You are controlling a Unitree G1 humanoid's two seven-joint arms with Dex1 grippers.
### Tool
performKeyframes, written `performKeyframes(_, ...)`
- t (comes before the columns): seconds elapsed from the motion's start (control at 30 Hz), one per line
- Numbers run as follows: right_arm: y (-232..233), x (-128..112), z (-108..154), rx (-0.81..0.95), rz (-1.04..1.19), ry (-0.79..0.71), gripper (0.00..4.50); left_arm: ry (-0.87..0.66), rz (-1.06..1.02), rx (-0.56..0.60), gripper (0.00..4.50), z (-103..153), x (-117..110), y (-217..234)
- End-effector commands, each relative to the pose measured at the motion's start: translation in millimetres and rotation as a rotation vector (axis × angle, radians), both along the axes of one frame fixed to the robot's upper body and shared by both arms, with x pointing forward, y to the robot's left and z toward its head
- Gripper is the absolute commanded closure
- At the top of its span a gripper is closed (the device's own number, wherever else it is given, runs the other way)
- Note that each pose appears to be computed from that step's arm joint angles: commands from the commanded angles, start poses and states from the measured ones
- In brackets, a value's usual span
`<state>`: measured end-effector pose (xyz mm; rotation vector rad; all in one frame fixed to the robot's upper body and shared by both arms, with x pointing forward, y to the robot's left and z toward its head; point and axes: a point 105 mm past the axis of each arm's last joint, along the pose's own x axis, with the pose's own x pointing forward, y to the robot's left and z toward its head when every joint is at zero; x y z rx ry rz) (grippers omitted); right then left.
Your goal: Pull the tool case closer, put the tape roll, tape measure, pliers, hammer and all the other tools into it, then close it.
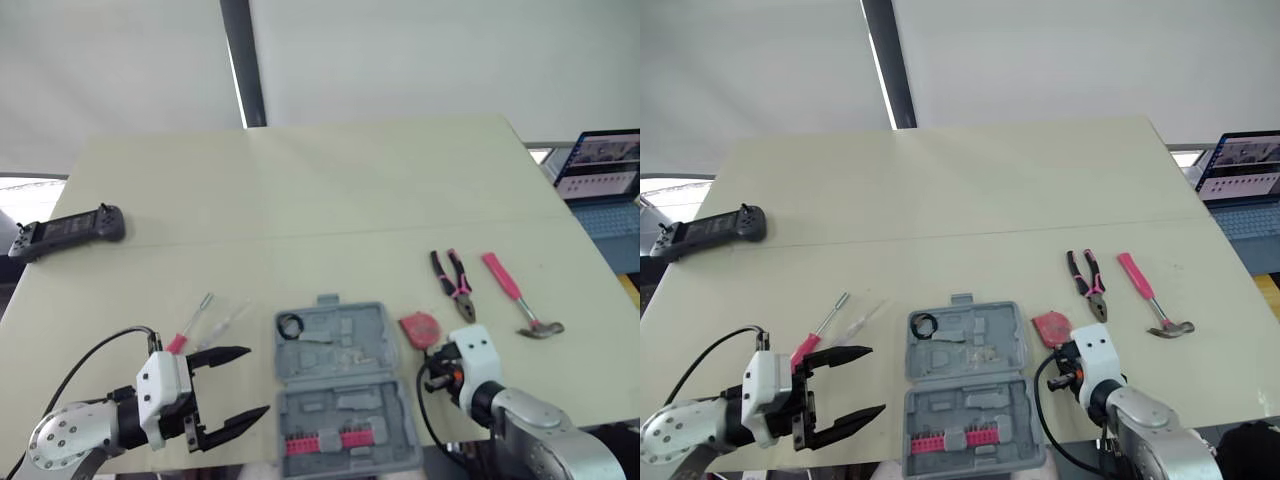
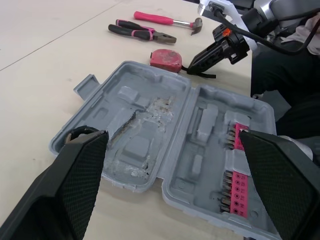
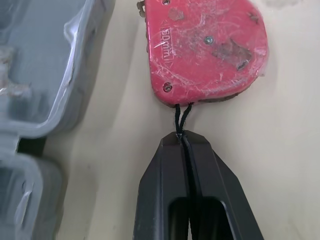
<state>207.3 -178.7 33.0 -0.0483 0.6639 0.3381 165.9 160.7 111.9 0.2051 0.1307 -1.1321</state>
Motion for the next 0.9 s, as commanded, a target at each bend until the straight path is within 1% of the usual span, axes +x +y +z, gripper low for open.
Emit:
performKeyframes(0.03,6.4,-15.4,1.1,0.03,0.04,0.042,4.45,-0.008,-0.044,-0.003,0.0,1.2,-2.5,-2.3)
performKeyframes(0.3,7.7,-34.2,-1.6,0.046,0.056,0.123,4.45,-0.002,-0.092,0.005,0.0,-3.9,-5.6,-0.6)
performKeyframes(0.57,5.8,-37.8,-2.0,0.041,0.059,0.148,4.45,0.0,-0.104,0.008,0.0,-9.5,-9.3,2.1)
performKeyframes(0.8,1.4,-33.3,-1.8,0.024,0.048,0.155,4.45,-0.004,-0.109,0.006,0.0,-10.8,-11.8,0.0)
performKeyframes(0.9,-1.6,-30.9,-0.7,0.016,0.039,0.153,3.59,-0.004,-0.107,0.003,0.0,-11.8,-12.7,-0.9)
